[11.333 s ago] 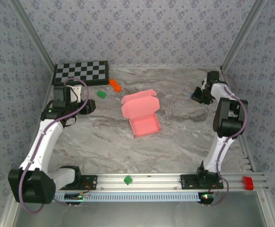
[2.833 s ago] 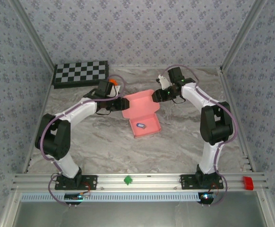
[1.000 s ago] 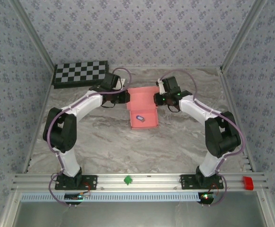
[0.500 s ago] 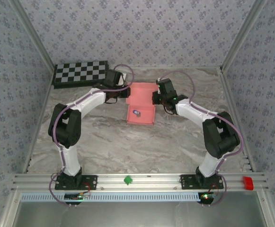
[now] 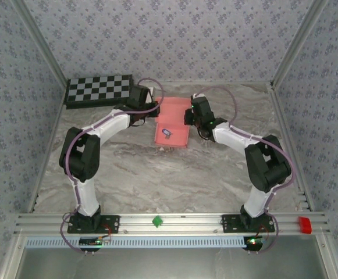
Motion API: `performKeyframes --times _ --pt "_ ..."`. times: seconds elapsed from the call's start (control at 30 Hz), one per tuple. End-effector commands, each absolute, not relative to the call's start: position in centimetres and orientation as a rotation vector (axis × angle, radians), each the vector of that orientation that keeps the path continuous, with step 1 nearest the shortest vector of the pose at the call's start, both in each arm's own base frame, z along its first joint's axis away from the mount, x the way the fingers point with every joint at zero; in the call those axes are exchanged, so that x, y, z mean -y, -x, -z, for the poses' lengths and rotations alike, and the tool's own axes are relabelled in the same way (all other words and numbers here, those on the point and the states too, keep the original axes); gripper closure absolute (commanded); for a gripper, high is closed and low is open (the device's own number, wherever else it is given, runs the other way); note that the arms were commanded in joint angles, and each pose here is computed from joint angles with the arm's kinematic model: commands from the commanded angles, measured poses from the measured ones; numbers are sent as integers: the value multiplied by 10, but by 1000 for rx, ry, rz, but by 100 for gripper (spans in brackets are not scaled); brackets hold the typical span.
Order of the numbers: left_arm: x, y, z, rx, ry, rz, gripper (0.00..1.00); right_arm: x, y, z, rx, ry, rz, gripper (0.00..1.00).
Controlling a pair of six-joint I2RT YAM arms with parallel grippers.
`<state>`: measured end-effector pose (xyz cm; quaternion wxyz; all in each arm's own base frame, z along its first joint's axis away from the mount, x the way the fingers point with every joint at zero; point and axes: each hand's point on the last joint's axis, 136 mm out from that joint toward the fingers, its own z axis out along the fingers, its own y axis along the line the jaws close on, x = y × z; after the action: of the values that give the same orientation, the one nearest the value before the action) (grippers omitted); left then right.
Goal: Fold the paper box
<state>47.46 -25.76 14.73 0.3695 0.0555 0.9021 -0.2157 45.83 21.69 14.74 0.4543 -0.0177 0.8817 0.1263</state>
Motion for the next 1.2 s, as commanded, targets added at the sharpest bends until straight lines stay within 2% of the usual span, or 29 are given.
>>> performKeyframes --times 0.0,0.73,1.17 --pt "256 -474 -163 -2263 -71 585 86 -224 -468 -152 -2120 20 -310 90" --pt "247 -472 -155 -2229 -2 575 89 -242 -484 -152 -2029 130 -304 91" --pt "236 -474 -154 -2232 17 536 81 -250 -482 -151 -1982 242 -232 92"
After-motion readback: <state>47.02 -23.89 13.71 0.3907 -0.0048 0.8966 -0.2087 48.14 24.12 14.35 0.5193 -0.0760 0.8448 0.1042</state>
